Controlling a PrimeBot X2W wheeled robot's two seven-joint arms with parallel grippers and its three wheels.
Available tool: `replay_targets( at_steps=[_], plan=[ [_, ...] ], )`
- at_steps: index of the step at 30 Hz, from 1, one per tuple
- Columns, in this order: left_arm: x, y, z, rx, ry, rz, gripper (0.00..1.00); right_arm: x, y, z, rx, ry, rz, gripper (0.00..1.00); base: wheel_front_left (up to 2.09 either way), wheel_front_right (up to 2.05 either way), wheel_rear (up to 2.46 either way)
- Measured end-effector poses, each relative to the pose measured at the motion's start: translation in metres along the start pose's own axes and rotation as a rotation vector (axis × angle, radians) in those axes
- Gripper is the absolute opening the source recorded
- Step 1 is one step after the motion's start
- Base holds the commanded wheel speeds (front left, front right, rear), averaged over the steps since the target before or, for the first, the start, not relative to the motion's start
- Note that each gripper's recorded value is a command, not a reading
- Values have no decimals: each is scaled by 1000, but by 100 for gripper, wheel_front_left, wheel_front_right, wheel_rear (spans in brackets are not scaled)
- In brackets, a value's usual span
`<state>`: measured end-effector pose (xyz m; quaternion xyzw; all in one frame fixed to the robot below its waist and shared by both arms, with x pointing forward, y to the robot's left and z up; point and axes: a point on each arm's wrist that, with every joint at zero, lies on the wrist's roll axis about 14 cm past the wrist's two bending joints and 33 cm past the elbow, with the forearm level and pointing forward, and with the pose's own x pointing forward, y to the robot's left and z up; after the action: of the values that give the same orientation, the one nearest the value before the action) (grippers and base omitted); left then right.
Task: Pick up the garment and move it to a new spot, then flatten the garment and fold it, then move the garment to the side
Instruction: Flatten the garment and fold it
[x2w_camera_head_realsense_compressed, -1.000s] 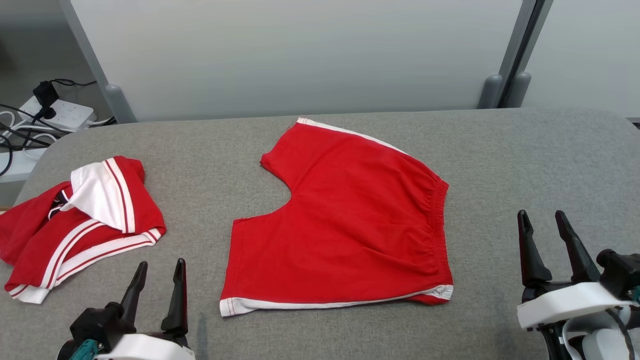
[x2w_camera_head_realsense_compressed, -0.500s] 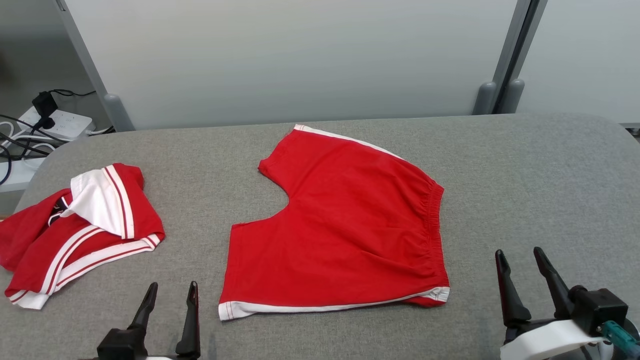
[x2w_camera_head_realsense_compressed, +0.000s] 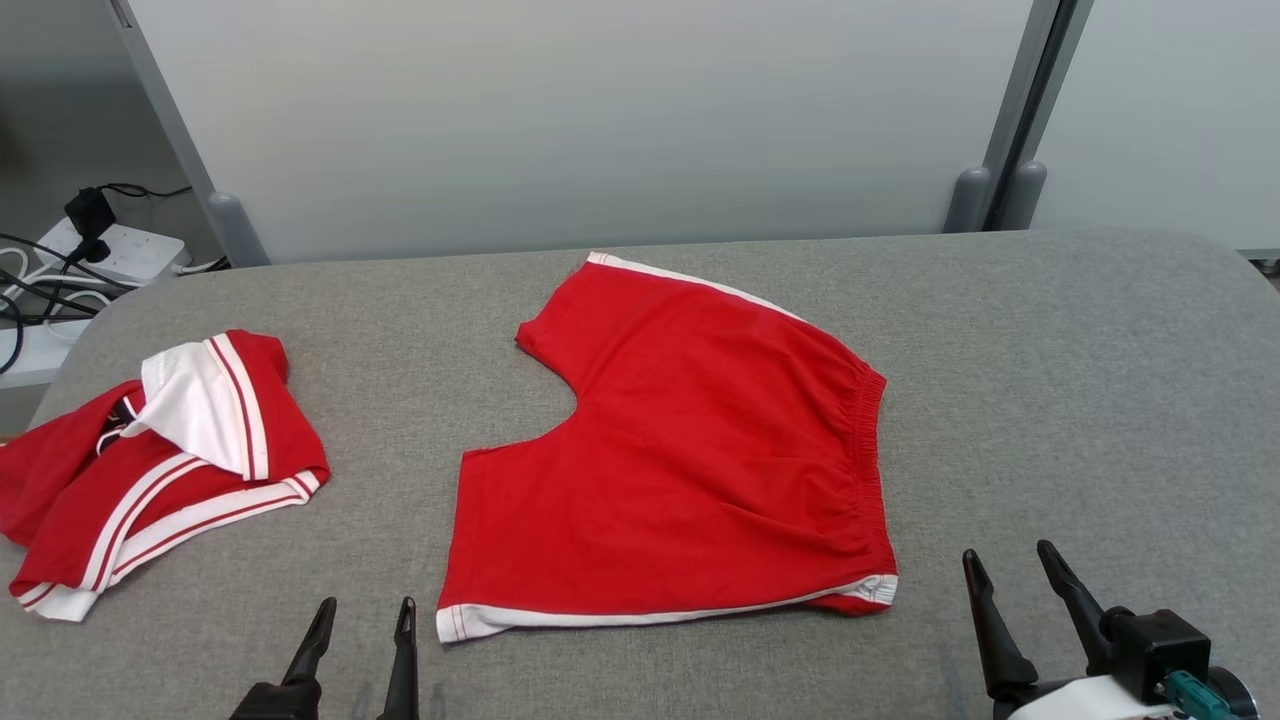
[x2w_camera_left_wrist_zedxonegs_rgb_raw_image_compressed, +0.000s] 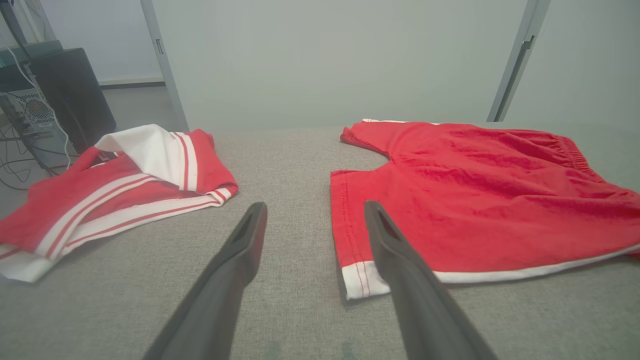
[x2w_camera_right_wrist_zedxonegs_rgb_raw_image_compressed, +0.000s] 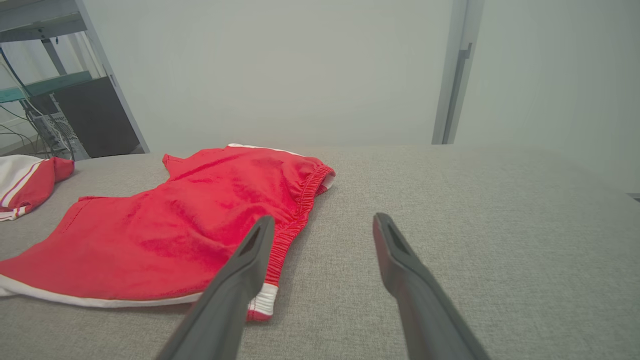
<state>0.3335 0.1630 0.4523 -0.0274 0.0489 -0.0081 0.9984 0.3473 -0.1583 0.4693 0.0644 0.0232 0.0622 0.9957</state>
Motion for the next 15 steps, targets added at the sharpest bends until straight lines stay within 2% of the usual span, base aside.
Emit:
replay_targets(
  at_steps=[15],
  plan=[
    [0,0,-3,0,11,2,100,0,6,-6,4,18,18,100,0,0,0]
  ],
)
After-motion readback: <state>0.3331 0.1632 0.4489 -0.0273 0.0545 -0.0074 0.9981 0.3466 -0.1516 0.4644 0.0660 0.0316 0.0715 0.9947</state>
